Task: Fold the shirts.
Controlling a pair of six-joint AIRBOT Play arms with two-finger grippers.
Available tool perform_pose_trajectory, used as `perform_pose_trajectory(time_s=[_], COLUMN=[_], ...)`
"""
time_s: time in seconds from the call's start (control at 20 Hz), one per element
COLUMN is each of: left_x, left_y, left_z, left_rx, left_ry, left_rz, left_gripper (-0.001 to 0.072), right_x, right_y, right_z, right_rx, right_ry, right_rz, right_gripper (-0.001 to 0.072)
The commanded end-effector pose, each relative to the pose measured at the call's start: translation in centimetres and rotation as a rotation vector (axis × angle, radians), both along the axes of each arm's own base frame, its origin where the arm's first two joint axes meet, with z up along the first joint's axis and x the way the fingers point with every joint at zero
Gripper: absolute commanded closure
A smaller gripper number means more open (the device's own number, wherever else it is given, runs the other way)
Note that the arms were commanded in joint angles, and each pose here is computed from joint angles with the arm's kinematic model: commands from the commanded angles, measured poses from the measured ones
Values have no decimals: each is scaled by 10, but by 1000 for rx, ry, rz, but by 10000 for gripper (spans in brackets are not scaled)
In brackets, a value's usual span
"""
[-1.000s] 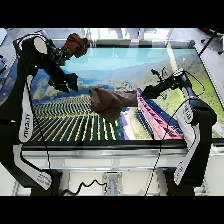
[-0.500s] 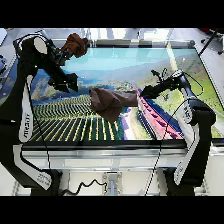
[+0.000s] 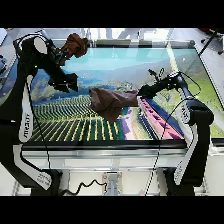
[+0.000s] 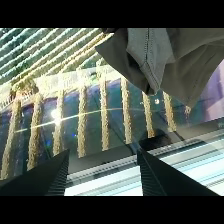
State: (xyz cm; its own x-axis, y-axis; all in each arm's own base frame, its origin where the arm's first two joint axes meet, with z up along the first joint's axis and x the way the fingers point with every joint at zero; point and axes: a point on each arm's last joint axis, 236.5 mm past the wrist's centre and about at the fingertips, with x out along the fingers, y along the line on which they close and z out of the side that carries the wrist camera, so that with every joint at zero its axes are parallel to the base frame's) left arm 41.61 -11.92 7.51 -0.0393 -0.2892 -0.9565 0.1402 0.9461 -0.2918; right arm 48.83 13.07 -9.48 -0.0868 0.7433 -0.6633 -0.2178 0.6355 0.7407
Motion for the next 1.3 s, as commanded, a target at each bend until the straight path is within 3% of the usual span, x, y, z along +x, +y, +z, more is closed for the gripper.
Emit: perform_pose_trajectory(time_s=[0.0,0.5,0.55,0.6,0.7,0.95,1.1,1.25], left_x=[0,0,0,0,0,0,0,0], left_y=[0,0,0,0,0,0,0,0], left_z=[0,0,0,0,0,0,0,0], left_rx=[0,0,0,0,0,0,0,0], left_ry=[1,1,1,1,1,1,1,1], left_rz=[0,0,0,0,0,0,0,0], left_gripper=[208,209,209,209,209,209,209,209], right_x=[-9,-13,-10,-8,-8,-8,-9,19], right_y=[26,67,65,63,54,43,34,1], right_z=[4,-2,-5,-8,-16,-15,6,16], right_rx=[30,6,-7,-26,-69,-69,-4,-42], right_ry=[30,20,19,14,11,23,41,-23], right_rz=[34,68,52,47,51,36,21,-95], right_gripper=[114,124,160,294,669,675,675,675])
